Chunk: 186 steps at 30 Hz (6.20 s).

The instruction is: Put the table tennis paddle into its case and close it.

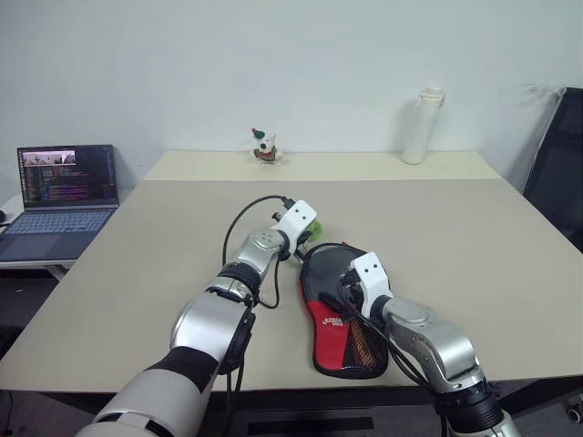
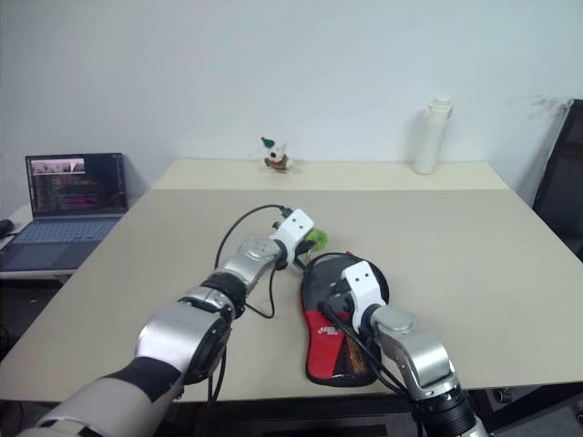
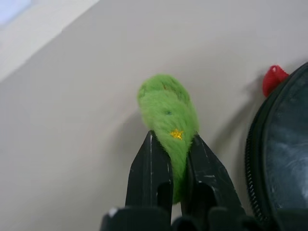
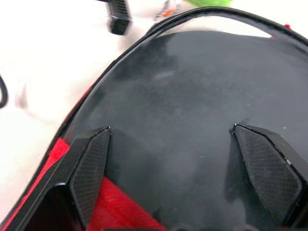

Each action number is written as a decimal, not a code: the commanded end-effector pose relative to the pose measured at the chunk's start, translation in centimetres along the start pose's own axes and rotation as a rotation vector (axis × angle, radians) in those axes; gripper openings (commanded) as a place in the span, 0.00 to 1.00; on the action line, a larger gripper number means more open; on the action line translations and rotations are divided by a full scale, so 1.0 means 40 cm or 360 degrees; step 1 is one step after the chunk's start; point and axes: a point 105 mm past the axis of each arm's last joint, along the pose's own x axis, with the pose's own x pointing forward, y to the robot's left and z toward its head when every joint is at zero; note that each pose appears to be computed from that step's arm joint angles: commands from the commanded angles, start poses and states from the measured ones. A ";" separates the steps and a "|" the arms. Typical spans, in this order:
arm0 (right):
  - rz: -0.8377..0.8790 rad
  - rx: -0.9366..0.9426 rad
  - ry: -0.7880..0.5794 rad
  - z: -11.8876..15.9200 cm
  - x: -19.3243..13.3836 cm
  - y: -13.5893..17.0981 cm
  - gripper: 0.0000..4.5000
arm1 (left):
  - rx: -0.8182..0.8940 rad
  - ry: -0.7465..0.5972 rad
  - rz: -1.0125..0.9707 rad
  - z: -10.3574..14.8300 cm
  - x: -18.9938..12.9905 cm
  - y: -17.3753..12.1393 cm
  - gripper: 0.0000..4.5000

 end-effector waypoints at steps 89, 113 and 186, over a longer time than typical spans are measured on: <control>0.0257 0.0056 -0.0300 0.174 -0.195 -0.100 1.00 | -0.0628 -0.0745 -0.0328 -0.004 -0.235 0.175 0.77; 0.0250 0.0335 -0.0191 0.042 0.013 -0.190 1.00 | -0.0792 -0.0651 -0.0459 -0.043 -0.346 0.056 0.77; -0.0007 0.0130 -0.0059 0.211 0.228 -0.148 1.00 | -0.0464 -0.0273 -0.0881 -0.129 -0.171 -0.252 0.77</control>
